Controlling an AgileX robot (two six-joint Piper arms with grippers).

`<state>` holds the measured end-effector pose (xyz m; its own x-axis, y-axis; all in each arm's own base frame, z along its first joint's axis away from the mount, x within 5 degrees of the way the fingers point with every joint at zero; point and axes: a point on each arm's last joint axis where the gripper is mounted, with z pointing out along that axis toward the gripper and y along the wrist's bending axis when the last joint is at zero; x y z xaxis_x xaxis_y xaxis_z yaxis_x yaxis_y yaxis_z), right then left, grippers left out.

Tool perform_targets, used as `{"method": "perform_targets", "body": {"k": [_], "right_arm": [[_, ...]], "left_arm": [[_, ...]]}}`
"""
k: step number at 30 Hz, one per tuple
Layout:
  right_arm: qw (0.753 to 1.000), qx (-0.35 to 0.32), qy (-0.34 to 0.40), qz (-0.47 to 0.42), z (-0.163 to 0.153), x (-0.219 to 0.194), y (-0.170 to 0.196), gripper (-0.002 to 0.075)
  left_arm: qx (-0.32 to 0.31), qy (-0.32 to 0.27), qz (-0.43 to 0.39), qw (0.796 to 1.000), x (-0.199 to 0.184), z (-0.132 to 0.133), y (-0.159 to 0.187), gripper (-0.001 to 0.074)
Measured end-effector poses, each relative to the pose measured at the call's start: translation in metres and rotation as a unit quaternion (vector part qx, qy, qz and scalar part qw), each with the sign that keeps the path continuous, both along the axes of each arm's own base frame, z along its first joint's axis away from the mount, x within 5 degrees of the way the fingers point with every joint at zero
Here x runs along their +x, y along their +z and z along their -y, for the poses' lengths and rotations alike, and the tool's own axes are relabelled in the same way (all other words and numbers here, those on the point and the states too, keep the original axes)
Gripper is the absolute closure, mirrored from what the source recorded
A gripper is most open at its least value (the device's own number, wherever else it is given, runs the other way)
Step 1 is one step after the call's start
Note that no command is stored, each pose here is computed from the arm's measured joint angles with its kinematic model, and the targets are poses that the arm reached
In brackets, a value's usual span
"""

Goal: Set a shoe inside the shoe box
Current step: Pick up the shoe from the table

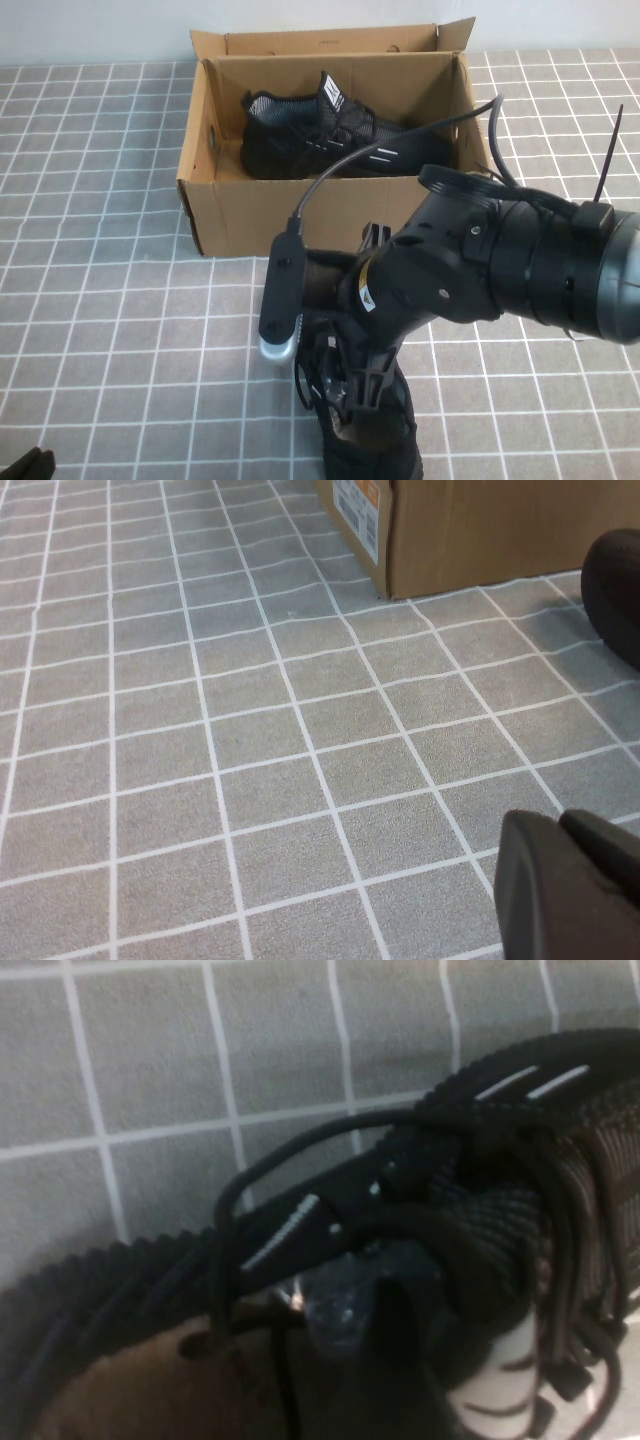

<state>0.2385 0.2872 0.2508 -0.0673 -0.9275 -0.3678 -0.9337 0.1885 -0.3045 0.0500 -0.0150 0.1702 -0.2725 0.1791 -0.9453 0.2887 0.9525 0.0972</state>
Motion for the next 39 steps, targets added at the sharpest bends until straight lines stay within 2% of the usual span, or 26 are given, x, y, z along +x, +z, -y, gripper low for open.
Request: {"method": "perform_targets", "body": {"k": [9, 19, 24, 27, 31, 35, 39], "right_arm": [[1.0, 0.017, -0.007, -0.014, -0.002, -0.002, 0.0, 0.0386], [1.0, 0.003, -0.009, -0.027, 0.0, -0.004, -0.001, 0.0692], [1.0, -0.004, -0.01, -0.03, 0.002, -0.005, 0.001, 0.0708], [0.999, -0.016, -0.012, -0.037, 0.009, -0.01, 0.016, 0.071], [0.999, -0.006, -0.017, -0.03, 0.021, -0.019, 0.066, 0.0711], [0.999, 0.032, -0.019, -0.002, 0.03, -0.026, 0.124, 0.0711], [0.997, 0.066, -0.02, 0.024, 0.034, -0.029, 0.162, 0.0711]], "left_arm": [[0.0, 0.0, 0.0, 1.0, 0.0, 0.0, 0.0, 0.0736], [0.0, 0.0, 0.0, 1.0, 0.0, 0.0, 0.0, 0.0736], [0.0, 0.0, 0.0, 1.0, 0.0, 0.0, 0.0, 0.0736], [0.0, 0.0, 0.0, 1.0, 0.0, 0.0, 0.0, 0.0736], [0.0, 0.0, 0.0, 1.0, 0.0, 0.0, 0.0, 0.0736], [0.0, 0.0, 0.0, 1.0, 0.0, 0.0, 0.0, 0.0736], [0.0, 0.0, 0.0, 1.0, 0.0, 0.0, 0.0, 0.0736]]}}
